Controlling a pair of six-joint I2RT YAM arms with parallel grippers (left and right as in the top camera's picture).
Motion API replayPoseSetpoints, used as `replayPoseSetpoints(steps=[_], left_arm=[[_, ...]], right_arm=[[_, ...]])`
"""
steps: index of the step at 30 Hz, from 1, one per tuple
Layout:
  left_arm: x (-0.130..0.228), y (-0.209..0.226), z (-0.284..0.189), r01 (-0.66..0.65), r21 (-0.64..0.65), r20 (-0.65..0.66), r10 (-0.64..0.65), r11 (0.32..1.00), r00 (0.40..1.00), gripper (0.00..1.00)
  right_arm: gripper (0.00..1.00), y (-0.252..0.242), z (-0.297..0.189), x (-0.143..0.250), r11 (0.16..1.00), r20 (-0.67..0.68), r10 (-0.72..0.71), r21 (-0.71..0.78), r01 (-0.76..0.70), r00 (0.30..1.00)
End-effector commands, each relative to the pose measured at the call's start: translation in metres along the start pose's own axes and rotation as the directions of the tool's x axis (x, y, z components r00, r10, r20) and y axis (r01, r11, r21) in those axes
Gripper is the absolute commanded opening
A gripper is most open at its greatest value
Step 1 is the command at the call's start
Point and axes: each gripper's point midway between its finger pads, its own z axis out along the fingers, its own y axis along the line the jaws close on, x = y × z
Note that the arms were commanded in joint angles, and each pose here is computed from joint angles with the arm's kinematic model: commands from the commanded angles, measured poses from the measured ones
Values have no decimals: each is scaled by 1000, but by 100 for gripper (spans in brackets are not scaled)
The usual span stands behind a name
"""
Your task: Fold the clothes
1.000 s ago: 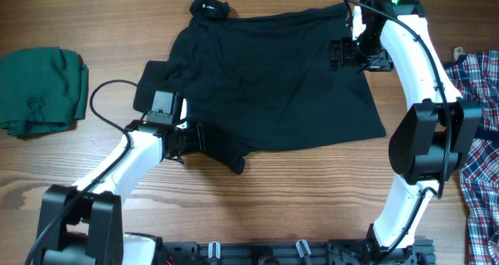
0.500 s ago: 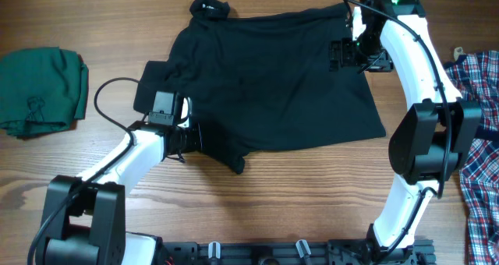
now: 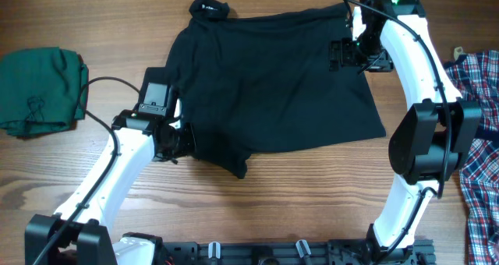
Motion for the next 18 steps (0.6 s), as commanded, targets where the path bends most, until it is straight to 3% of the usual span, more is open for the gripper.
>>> replayPoseSetpoints(steps=[1,4,7,10,15,18], left_arm=[[-6,7,-5,51,-41,33,-50,998,998,8],[-5,8,-5,51,-46,26,-50,998,998,9],[-1,11,-4,-28,-56,11,28,998,1000,38],[4,14,7,-27,-69,-24,25,997,999,52],[16,2,37,-53,36,-78,56,998,995,53],[23,7,51,-66,33,-86,69,997,994,54]], right_arm=[[100,2,4,2,1000,-13,-13,-12,13,1000],[100,2,4,2,1000,-15,-12,-11,12,1000],[100,2,4,2,1000,-14,-13,-11,13,1000],[100,2,4,2,1000,-14,-13,-11,13,1000],[100,2,4,2,1000,-14,-13,-11,13,1000],[100,2,4,2,1000,-14,-13,-11,13,1000]])
